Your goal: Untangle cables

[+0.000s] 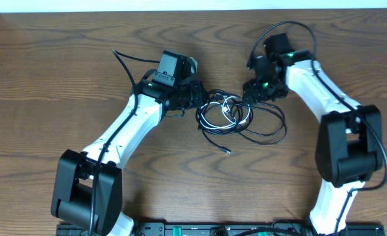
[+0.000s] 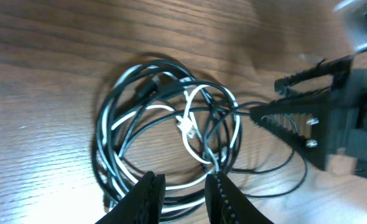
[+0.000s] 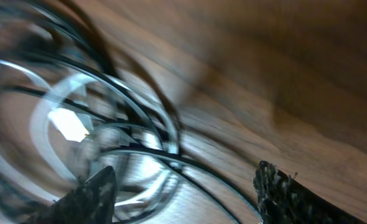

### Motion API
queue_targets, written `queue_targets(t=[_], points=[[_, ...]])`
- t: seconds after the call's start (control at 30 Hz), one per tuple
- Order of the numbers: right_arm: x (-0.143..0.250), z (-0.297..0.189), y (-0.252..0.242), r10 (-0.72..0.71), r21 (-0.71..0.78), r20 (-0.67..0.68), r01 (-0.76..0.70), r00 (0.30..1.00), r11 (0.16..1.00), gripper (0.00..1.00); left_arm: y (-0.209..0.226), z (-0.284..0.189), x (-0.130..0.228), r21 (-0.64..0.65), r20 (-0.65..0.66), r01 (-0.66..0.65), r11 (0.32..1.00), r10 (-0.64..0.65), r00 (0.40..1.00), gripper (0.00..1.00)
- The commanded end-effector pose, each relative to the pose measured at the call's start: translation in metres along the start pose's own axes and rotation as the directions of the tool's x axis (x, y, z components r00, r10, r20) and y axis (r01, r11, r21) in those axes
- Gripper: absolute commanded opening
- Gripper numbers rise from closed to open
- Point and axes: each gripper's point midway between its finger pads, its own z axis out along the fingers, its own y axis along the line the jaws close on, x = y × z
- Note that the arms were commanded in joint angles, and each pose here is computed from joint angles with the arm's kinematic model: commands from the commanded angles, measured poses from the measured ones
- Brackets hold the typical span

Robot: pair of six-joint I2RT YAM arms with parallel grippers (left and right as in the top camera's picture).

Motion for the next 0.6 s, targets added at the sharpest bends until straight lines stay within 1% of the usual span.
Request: queue_targets(t=[0.0, 0.07, 0.2, 0.3, 0.37, 0.47, 0.53, 0.57], points=[[0.017, 0.019, -0.030, -0.086, 0.131, -0.114, 0.101, 0.990, 0.986, 0.65, 0.008, 0.003, -0.003, -0.041, 0.010, -0.007, 0.999, 0.008, 1.000, 0.28], [0.028, 0.023, -0.036, -0.121, 0.121, -0.164, 0.141, 0.979, 0.983, 0.63, 0.008, 0.003, -0.003, -0.041, 0.010, -0.007, 0.999, 0.008, 1.000, 0.29], [0.031, 0.022, -0.040, -0.119, 0.112, -0.172, 0.139, 0.978, 0.984, 0.63, 0.008, 0.003, -0.003, -0.041, 0.010, -0.007, 0.999, 0.008, 1.000, 0.29], [0.037, 0.026, -0.031, -0.142, 0.050, -0.174, 0.153, 0.974, 0.987, 0.59, 0.009, 0.002, -0.004, -0.047, 0.014, -0.007, 0.999, 0.008, 1.000, 0.29], [0.049, 0.035, -0.025, -0.145, 0.017, -0.194, 0.152, 0.970, 0.988, 0.58, 0.009, 0.002, -0.004, -0.047, 0.014, -0.007, 0.999, 0.008, 1.000, 0.29], [0.064, 0.048, -0.023, -0.147, 0.013, -0.216, 0.153, 0.965, 0.988, 0.55, 0.009, 0.002, -0.004, -0.047, 0.014, -0.007, 0.999, 0.007, 1.000, 0.29], [0.074, 0.057, -0.024, -0.144, 0.015, -0.224, 0.151, 0.964, 0.988, 0.44, 0.009, 0.002, -0.004, -0.047, 0.014, -0.007, 0.999, 0.008, 1.000, 0.30], [0.075, 0.059, -0.024, -0.120, 0.020, -0.221, 0.128, 0.968, 0.992, 0.38, 0.009, 0.002, -0.004, -0.047, 0.014, -0.007, 0.999, 0.008, 1.000, 0.30]])
